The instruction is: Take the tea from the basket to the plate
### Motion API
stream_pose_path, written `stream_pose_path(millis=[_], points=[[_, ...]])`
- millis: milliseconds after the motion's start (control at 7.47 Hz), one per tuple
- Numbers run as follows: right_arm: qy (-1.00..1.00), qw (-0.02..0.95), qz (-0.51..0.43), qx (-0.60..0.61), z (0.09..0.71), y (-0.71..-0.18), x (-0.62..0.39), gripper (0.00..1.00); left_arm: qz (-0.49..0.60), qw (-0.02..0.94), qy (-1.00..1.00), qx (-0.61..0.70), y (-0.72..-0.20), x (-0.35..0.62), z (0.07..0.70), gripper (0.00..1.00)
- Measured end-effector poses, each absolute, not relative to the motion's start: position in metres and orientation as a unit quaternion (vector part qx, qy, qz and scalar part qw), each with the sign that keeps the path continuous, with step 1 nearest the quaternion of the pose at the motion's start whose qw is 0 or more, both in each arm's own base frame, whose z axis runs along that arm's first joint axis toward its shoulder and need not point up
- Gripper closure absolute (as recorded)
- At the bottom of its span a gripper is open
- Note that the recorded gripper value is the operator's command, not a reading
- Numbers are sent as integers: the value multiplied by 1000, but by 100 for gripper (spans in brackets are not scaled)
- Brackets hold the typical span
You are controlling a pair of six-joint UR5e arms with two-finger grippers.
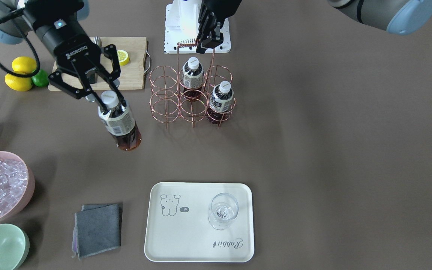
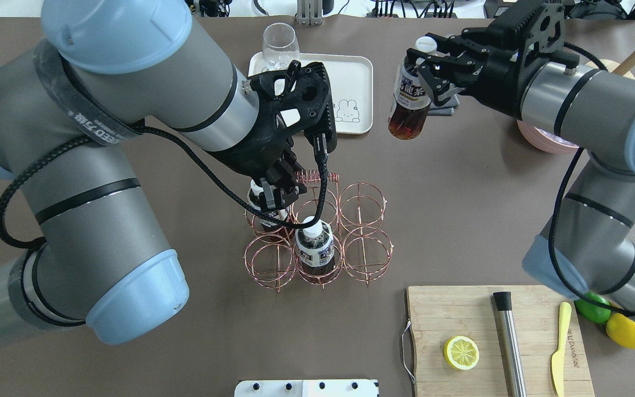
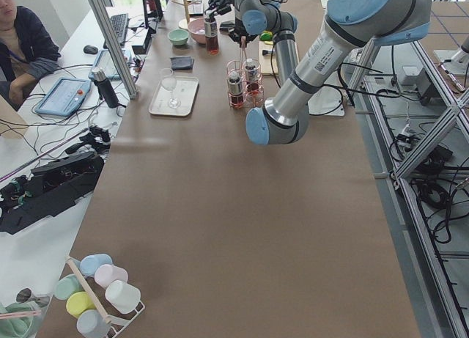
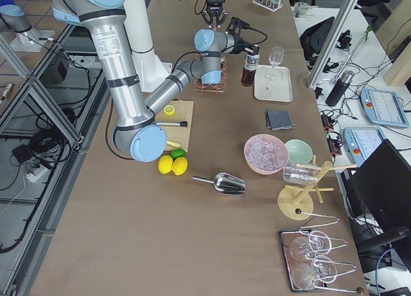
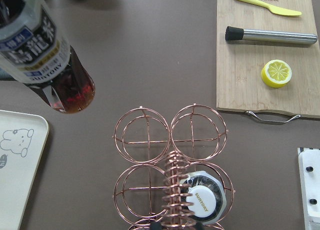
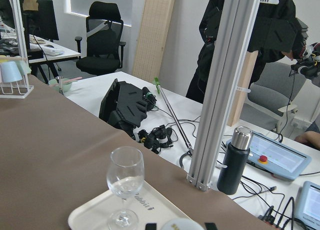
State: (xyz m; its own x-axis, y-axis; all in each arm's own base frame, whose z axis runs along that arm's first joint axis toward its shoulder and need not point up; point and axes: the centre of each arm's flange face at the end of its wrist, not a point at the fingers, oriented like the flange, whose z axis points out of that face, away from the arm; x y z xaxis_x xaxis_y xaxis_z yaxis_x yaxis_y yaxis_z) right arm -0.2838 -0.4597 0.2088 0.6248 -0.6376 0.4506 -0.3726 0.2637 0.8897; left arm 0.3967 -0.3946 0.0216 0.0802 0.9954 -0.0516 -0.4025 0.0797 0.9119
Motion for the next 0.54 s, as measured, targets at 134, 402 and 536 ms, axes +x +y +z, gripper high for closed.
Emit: stream_pose_path(millis=[134, 402, 536], points=[[-414, 686, -101, 590, 232, -489, -281, 100, 556, 628, 383, 387, -397, 394, 22, 100], [-415, 684, -92, 593, 269, -548, -312, 100, 551, 632, 380, 390, -405, 386, 22, 100], [-416, 682, -78, 596, 268, -576, -332, 100, 548, 635, 377, 393, -410, 381, 22, 100]])
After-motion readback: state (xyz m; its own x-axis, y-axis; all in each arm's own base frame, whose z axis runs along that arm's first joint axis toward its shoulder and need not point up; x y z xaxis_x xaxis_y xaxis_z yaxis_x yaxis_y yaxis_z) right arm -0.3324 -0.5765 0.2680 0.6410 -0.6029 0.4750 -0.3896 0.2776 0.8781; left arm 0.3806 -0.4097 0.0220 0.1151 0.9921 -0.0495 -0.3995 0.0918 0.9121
